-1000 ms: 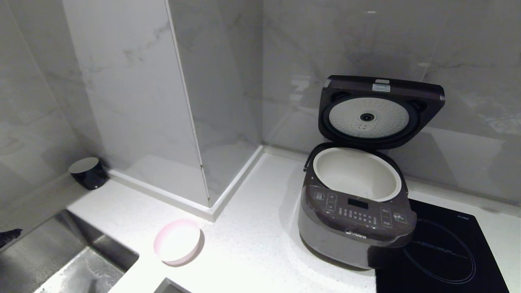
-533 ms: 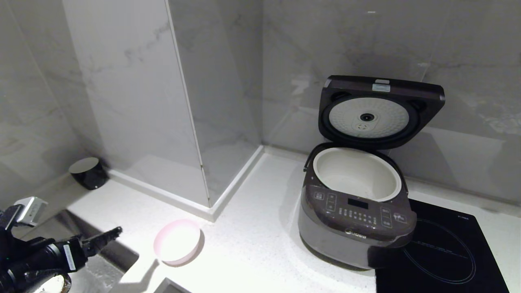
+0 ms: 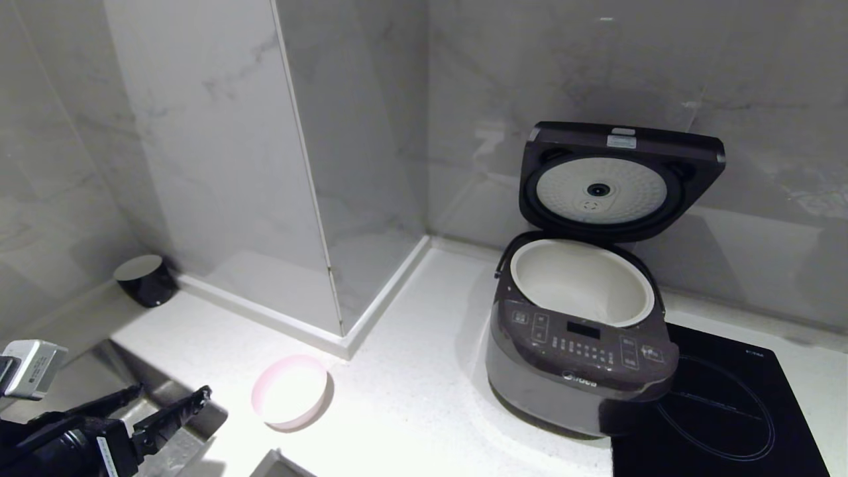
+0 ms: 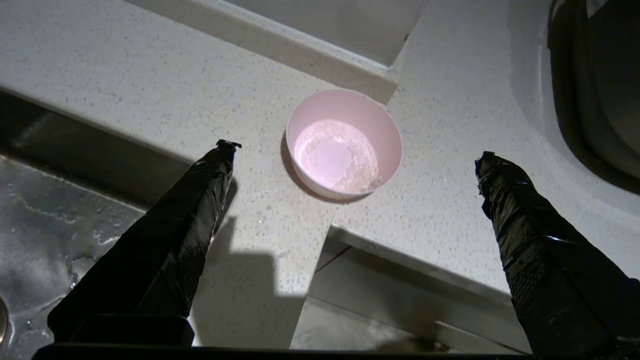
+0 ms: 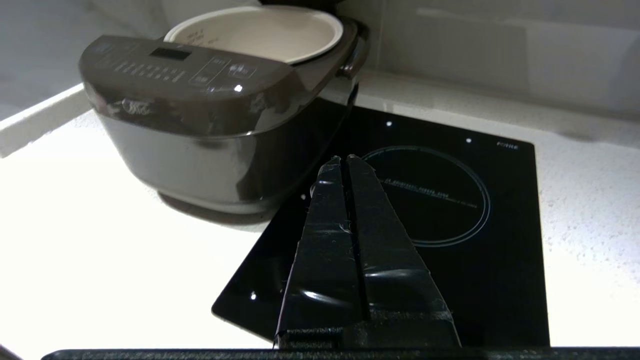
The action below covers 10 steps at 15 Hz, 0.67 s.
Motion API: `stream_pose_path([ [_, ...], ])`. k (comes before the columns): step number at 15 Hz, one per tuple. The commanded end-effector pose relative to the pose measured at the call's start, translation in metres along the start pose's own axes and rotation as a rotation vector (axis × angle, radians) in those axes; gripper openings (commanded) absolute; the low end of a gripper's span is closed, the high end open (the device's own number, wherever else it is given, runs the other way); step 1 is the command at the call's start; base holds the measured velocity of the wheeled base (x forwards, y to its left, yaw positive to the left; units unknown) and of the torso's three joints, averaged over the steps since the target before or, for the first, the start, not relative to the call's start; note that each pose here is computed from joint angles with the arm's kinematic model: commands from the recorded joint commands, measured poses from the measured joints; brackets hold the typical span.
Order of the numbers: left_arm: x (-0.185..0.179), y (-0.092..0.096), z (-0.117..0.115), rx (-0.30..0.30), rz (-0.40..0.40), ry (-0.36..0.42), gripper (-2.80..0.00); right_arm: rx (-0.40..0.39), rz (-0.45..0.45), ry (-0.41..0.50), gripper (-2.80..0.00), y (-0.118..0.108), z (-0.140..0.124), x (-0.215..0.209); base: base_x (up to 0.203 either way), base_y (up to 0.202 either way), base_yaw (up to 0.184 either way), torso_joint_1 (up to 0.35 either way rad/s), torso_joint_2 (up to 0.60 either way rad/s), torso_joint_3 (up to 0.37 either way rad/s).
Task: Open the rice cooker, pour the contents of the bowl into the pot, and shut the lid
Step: Turn on the tap
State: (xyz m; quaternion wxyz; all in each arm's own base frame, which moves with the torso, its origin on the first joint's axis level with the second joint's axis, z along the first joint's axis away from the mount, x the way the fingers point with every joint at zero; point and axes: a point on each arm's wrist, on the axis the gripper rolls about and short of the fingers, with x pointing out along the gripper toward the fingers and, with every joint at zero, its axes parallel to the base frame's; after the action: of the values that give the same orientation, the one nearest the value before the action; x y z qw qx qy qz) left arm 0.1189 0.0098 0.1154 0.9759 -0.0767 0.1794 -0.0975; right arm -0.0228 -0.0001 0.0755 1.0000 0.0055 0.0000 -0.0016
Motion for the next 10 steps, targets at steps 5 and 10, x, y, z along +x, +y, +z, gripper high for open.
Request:
stream_pose_path([
  [5,-0.0025,-0.0012,0.0029,0.007,-0.004,-0.022,0.0,0.0,0.0,0.0,-2.8,0.0,0.0,0.0,-0.183,0.0,-0.005,0.012,0.01,0.003],
  [10,-0.0027,-0.0012,0.0016,0.004,-0.004,-0.018,0.0,0.0,0.0,0.0,-2.8,0.0,0.0,0.0,-0.03,0.0,-0.001,0.0,0.0,0.002],
])
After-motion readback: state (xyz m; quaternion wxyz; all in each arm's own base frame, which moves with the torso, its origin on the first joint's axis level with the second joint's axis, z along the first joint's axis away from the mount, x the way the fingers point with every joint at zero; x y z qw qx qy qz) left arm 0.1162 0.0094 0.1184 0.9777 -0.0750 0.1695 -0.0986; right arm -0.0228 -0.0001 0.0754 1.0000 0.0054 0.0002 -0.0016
